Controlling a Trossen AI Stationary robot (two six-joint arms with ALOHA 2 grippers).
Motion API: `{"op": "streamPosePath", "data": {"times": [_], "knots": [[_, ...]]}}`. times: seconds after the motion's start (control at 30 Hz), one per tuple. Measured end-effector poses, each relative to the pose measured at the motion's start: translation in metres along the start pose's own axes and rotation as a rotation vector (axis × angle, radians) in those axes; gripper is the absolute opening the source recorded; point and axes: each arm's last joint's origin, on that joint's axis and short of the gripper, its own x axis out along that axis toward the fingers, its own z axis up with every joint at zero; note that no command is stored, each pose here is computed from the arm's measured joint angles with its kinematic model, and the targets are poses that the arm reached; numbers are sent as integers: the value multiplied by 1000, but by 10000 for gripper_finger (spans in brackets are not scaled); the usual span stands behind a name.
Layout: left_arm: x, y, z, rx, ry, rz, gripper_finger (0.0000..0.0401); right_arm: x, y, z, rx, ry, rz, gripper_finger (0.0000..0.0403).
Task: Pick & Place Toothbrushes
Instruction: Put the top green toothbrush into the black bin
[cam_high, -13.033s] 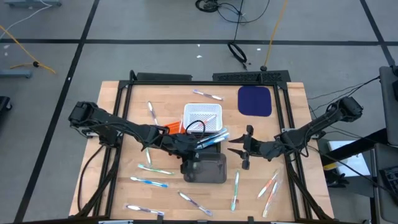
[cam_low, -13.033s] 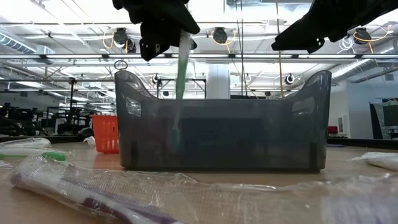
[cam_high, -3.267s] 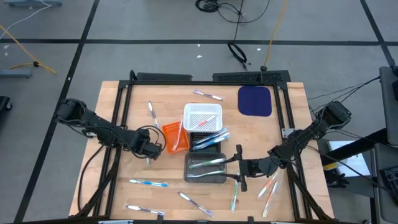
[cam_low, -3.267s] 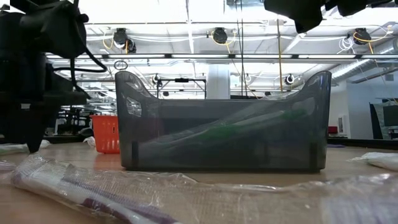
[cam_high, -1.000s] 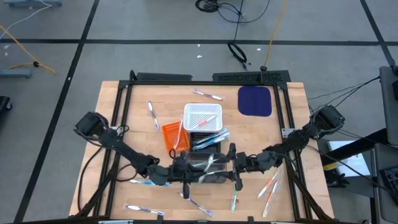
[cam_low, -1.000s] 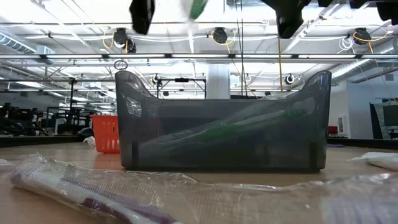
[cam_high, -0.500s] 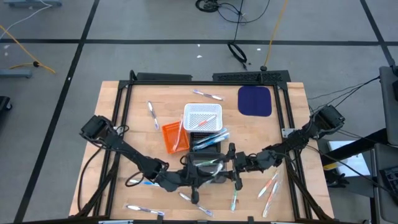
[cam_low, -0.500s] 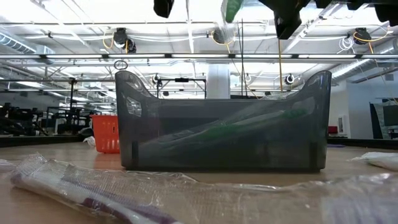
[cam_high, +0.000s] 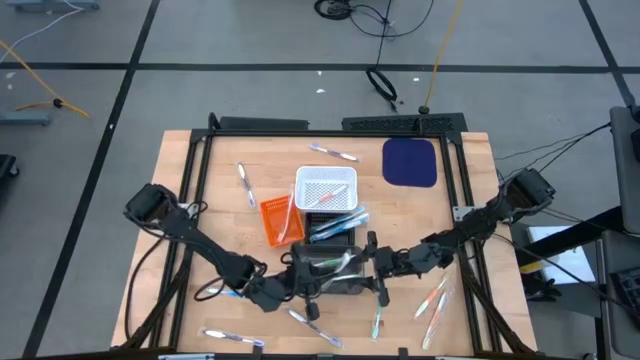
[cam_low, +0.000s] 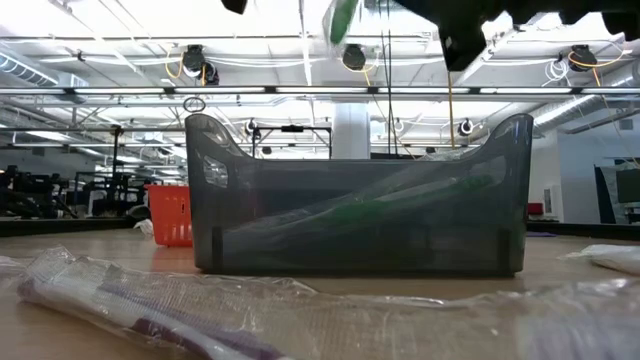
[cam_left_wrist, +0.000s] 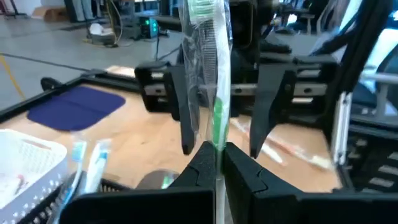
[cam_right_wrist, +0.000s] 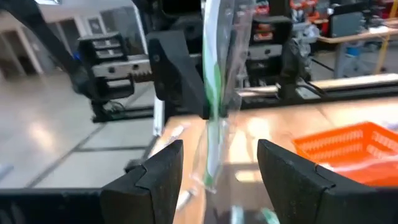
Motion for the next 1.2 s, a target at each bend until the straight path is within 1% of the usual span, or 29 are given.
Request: {"op": "streamPosePath", "data": {"times": [0.07,0.13,0.23,0.57,0.63,0.7,0.83,0.87,0.93,1.0,1.1,1.2], "knots": [[-1,-1,2,-15,-4,-5,5,0,1,3,14,-23,25,199],[-3,-2,1,-10,3,-18,3,0,1,5,22,-45,29,199],[1,1,0,-32,4,-10,4,0,1,6,22,-52,29,199],[25,8,-18,-73,47,-59,3,0,2,6,23,-60,29,196],[26,9,-18,-79,44,-62,4,0,1,6,21,-51,26,180],[26,9,-16,-86,39,-65,8,0,1,5,17,-48,26,146],[26,8,-17,-84,42,-70,5,-1,3,4,-31,-43,28,30],[26,8,-17,-85,43,-72,4,-1,4,4,-47,-43,27,20],[26,8,-17,-84,48,-75,4,-2,5,4,-48,-39,24,17],[26,8,-17,-83,49,-73,12,-2,5,4,-52,-39,25,13],[26,8,-18,-84,53,-85,36,-2,5,3,-61,-38,31,13],[25,7,-18,-50,57,-103,60,-2,5,3,-63,-36,34,13]]}}
